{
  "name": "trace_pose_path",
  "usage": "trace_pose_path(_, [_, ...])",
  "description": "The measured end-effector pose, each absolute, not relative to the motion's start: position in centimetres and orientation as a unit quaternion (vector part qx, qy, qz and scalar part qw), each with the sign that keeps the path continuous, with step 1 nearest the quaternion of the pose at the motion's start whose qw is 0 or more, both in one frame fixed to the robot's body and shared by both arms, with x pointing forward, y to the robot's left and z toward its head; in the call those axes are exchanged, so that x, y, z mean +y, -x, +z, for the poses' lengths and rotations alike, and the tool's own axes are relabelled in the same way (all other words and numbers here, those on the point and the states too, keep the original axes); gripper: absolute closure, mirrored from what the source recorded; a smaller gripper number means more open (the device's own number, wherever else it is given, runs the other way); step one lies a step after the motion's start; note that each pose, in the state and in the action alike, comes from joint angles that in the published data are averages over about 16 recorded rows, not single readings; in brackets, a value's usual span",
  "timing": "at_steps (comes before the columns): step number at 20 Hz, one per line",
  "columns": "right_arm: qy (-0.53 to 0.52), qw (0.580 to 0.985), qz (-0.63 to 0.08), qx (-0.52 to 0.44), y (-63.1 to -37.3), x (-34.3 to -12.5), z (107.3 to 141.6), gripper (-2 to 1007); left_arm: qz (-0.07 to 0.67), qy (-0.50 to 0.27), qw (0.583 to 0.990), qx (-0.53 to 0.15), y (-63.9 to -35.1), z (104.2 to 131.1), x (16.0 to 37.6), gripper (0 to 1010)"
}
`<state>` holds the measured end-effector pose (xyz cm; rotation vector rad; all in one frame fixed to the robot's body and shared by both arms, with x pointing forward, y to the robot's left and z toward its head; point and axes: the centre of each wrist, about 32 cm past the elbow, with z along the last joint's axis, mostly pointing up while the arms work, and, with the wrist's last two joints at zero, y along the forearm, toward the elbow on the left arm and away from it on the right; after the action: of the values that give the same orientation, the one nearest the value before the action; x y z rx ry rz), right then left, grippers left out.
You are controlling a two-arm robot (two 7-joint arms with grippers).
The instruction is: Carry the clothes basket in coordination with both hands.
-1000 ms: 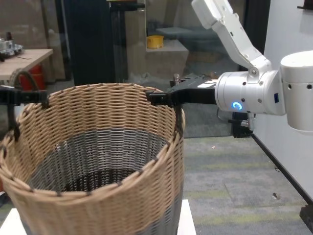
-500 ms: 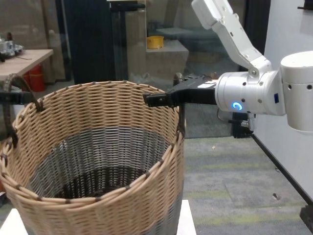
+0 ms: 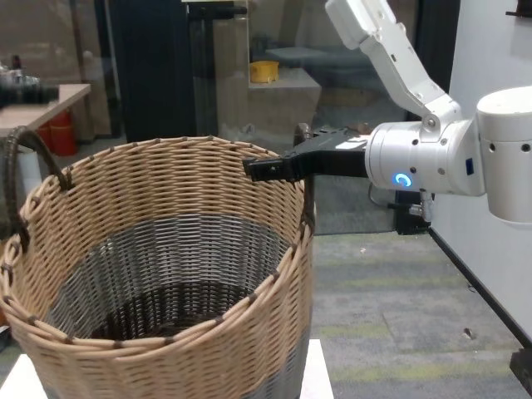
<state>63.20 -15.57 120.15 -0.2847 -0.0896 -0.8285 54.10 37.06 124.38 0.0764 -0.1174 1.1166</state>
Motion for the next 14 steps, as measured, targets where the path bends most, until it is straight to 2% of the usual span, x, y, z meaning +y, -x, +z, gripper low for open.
trace_pose_path(8, [0.138,0.905,-0.401,-0.043,-63.2,-15.6,120.2,5,0.516,0.012,0.845,-0.138,-55.3,125.1,36.8,8])
trace_pose_path(14, [0.137,0.905,-0.402,-0.040,-63.2,-15.6,120.1,5,0.515,0.019,0.844,-0.148,-55.6,125.0,36.8,8])
